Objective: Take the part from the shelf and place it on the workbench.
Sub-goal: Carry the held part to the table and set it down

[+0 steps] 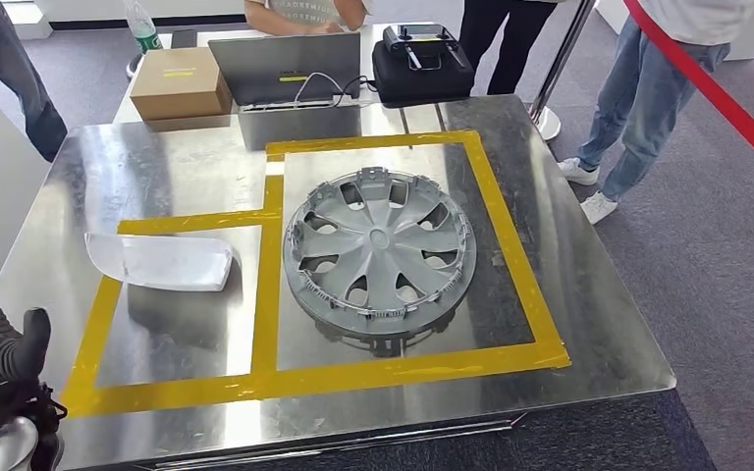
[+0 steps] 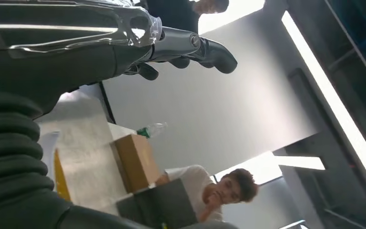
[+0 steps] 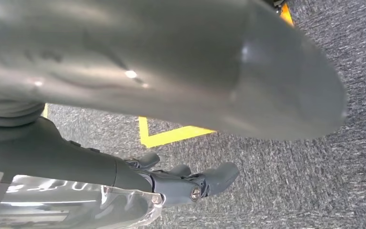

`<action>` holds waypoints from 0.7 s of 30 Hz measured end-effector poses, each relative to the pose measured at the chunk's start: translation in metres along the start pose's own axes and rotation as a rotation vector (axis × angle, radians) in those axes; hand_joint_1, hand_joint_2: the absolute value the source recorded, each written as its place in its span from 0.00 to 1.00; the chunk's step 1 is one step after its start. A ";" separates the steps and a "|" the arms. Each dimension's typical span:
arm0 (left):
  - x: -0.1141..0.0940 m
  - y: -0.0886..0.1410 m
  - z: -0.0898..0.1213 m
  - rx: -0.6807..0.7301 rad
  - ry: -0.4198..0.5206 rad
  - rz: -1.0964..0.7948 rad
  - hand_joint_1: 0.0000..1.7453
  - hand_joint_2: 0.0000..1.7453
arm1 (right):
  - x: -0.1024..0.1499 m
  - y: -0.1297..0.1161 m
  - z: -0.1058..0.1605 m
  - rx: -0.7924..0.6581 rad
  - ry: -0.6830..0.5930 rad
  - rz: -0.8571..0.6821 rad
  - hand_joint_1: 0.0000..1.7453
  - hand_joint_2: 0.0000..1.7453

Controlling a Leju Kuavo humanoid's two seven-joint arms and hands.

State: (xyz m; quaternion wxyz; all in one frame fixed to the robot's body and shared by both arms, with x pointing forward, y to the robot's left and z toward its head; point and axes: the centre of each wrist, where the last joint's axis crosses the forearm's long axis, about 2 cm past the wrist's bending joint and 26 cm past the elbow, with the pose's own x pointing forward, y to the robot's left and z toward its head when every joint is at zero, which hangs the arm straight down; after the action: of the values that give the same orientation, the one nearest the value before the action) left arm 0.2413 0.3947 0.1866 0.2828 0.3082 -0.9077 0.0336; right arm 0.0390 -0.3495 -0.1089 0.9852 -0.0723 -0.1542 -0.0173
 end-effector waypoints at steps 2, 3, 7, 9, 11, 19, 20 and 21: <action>0.011 0.000 -0.005 0.005 -0.034 0.052 0.00 0.00 | 0.000 -0.001 0.000 -0.001 0.000 0.003 0.00 0.00; 0.016 0.000 -0.008 0.006 -0.051 0.070 0.00 0.00 | 0.000 -0.001 0.000 -0.001 0.000 0.004 0.00 0.00; 0.029 0.000 -0.014 0.004 -0.100 0.103 0.00 0.00 | 0.001 -0.001 0.000 -0.001 -0.001 0.006 0.00 0.00; 0.033 0.000 -0.016 -0.001 -0.111 0.117 0.00 0.00 | 0.001 -0.001 0.000 0.001 0.000 0.009 0.00 0.00; 0.035 0.000 -0.016 -0.011 -0.115 0.131 0.00 0.00 | 0.001 0.000 0.000 0.002 0.000 0.011 0.00 0.00; 0.037 -0.002 -0.012 -0.054 -0.108 0.177 0.00 0.00 | 0.000 -0.001 0.000 0.003 0.001 0.019 0.00 0.00; 0.037 -0.002 -0.010 -0.061 -0.102 0.181 0.00 0.00 | 0.000 -0.001 0.000 0.002 0.002 0.019 0.00 0.00; 0.036 -0.002 -0.009 -0.067 -0.096 0.184 0.00 0.00 | 0.000 -0.001 0.000 0.003 0.003 0.020 0.00 0.00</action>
State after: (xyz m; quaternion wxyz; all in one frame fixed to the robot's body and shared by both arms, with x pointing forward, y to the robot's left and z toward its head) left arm 0.2232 0.3752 0.2132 0.2450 0.2149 -0.9453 0.0143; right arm 0.0387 -0.3507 -0.1088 0.9857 -0.0726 -0.1518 -0.0074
